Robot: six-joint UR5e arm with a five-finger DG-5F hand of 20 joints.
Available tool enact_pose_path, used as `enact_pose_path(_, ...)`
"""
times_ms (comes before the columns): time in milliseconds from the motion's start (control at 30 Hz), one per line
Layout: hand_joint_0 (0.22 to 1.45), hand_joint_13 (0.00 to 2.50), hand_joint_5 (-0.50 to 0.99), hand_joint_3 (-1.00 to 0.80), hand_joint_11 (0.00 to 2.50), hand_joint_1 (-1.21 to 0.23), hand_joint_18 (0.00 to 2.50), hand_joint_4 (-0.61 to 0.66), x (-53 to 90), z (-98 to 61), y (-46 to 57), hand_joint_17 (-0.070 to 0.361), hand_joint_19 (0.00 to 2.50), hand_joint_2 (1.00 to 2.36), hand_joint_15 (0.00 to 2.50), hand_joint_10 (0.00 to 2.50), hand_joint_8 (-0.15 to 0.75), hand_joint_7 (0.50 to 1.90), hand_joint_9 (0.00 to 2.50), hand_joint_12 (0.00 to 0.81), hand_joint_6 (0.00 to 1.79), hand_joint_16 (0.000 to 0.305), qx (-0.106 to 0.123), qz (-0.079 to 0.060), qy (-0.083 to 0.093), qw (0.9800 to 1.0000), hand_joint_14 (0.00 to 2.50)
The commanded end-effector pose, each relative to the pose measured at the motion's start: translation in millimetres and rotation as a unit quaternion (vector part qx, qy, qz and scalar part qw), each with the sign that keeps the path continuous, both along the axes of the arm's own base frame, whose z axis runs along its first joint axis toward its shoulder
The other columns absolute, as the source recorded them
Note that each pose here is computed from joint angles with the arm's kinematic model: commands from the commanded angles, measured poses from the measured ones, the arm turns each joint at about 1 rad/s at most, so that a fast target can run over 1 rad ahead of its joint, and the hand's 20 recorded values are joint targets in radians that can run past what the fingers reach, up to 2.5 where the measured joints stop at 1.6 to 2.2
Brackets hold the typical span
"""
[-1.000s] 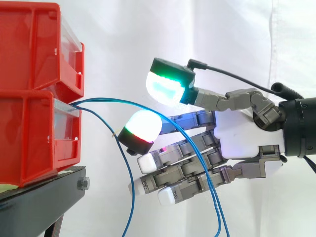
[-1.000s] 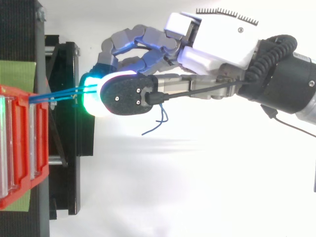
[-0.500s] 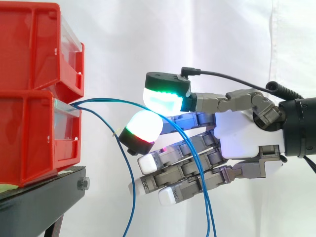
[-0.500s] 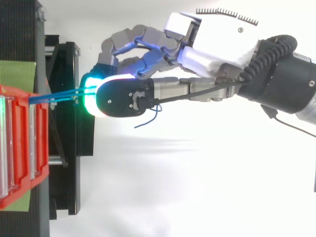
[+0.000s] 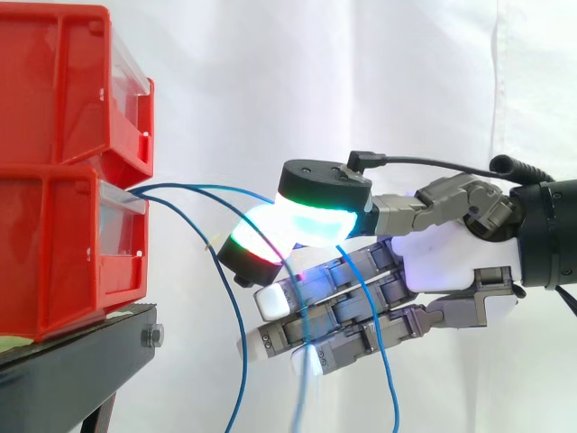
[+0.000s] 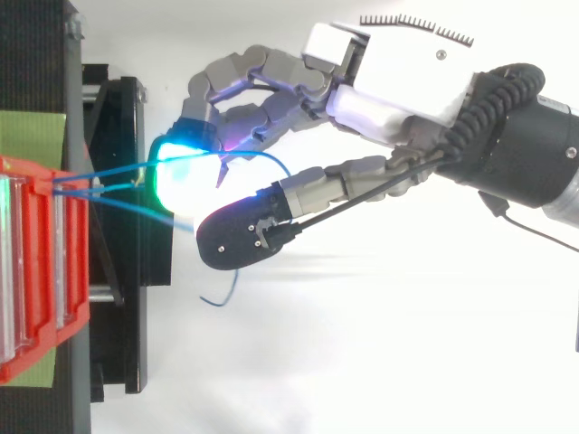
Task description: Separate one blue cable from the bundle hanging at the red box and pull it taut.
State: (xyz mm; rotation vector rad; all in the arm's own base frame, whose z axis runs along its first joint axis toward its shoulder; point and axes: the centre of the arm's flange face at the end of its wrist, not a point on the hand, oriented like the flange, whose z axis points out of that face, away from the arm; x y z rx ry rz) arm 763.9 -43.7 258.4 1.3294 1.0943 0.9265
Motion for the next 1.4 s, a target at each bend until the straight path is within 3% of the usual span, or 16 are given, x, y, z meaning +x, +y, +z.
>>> enact_pose_path(0,0.58,0.52,-0.23,-0.50,0.67,-0.89,0.62,0.10,-0.2,-0.2,-1.3,0.096,0.39,1.00,0.16,0.02,0.234,0.96,0.80,0.286,0.88,0.043,0.000,-0.001,0.001,1.0000,0.01)
enact_pose_path(133,0.48,0.53,-0.23,-0.50,0.66,-0.80,0.64,0.16,-0.2,-0.2,-1.3,0.107,0.40,1.00,0.15,0.02,0.263,0.91,0.80,0.312,0.87,0.048,0.000,-0.001,0.001,1.0000,0.01)
enact_pose_path(167,0.47,0.52,-0.22,-0.50,0.65,-0.65,0.65,0.17,-0.2,-0.2,-1.3,0.111,0.40,1.00,0.14,0.02,0.271,0.89,0.81,0.319,0.86,0.049,0.000,-0.001,0.001,1.0000,0.00)
enact_pose_path(300,0.49,0.48,-0.20,-0.50,0.62,-0.40,0.63,0.16,-0.6,-0.4,-1.3,0.106,0.43,1.00,0.15,0.02,0.271,0.92,0.82,0.305,0.82,0.047,0.000,-0.001,0.002,1.0000,0.01)
enact_pose_path(400,0.56,0.46,-0.18,-0.50,0.61,-0.31,0.58,0.12,-0.2,0.3,-1.3,0.096,0.45,1.00,0.15,0.02,0.255,1.01,0.81,0.283,0.78,0.043,0.000,-0.001,0.002,1.0000,0.01)
enact_pose_path(533,0.63,0.46,-0.17,-0.47,0.58,-0.37,0.58,0.13,-1.3,0.3,-2.6,0.093,0.47,1.00,0.15,0.02,0.254,1.03,0.82,0.278,0.79,0.041,0.000,-0.002,0.004,1.0000,0.01)
enact_pose_path(700,0.61,0.46,-0.19,-0.20,0.62,-0.58,0.58,0.12,-2.3,2.0,-2.6,0.093,0.47,1.02,0.15,0.02,0.263,1.11,0.82,0.282,0.84,0.041,0.000,-0.001,0.006,1.0000,0.01)
enact_pose_path(800,0.62,0.46,-0.20,-0.15,0.65,-0.66,0.59,0.13,-2.9,2.7,-2.6,0.095,0.47,1.03,0.16,0.02,0.269,1.11,0.82,0.291,0.87,0.042,0.000,0.000,0.007,1.0000,0.01)
enact_pose_path(1067,0.66,0.46,-0.21,-0.19,0.66,-0.70,0.59,0.05,-2.9,2.7,-2.6,0.096,0.45,1.02,0.16,0.02,0.269,1.05,0.82,0.294,0.90,0.043,0.000,0.000,0.007,1.0000,0.01)
enact_pose_path(1167,0.67,0.46,-0.22,-0.36,0.65,-0.71,0.59,0.08,-2.9,2.7,-2.6,0.096,0.45,1.01,0.16,0.02,0.265,1.01,0.80,0.295,0.89,0.043,0.000,0.000,0.007,1.0000,0.01)
enact_pose_path(1200,0.63,0.46,-0.22,-0.47,0.67,-0.69,0.59,0.10,-2.6,3.4,-2.5,0.097,0.46,1.00,0.16,0.02,0.262,1.00,0.80,0.295,0.88,0.043,0.000,0.000,0.007,1.0000,0.01)
enact_pose_path(1267,0.60,0.46,-0.22,-0.50,0.67,-0.65,0.59,0.11,-2.9,2.7,-2.6,0.097,0.45,1.00,0.16,0.02,0.261,0.97,0.80,0.294,0.88,0.043,0.000,0.000,0.007,1.0000,0.01)
enact_pose_path(1367,0.55,0.47,-0.19,-0.50,0.64,-0.43,0.60,0.12,-2.6,3.4,-2.5,0.099,0.47,1.00,0.16,0.02,0.269,1.01,0.85,0.296,0.85,0.044,0.000,0.000,0.007,1.0000,0.01)
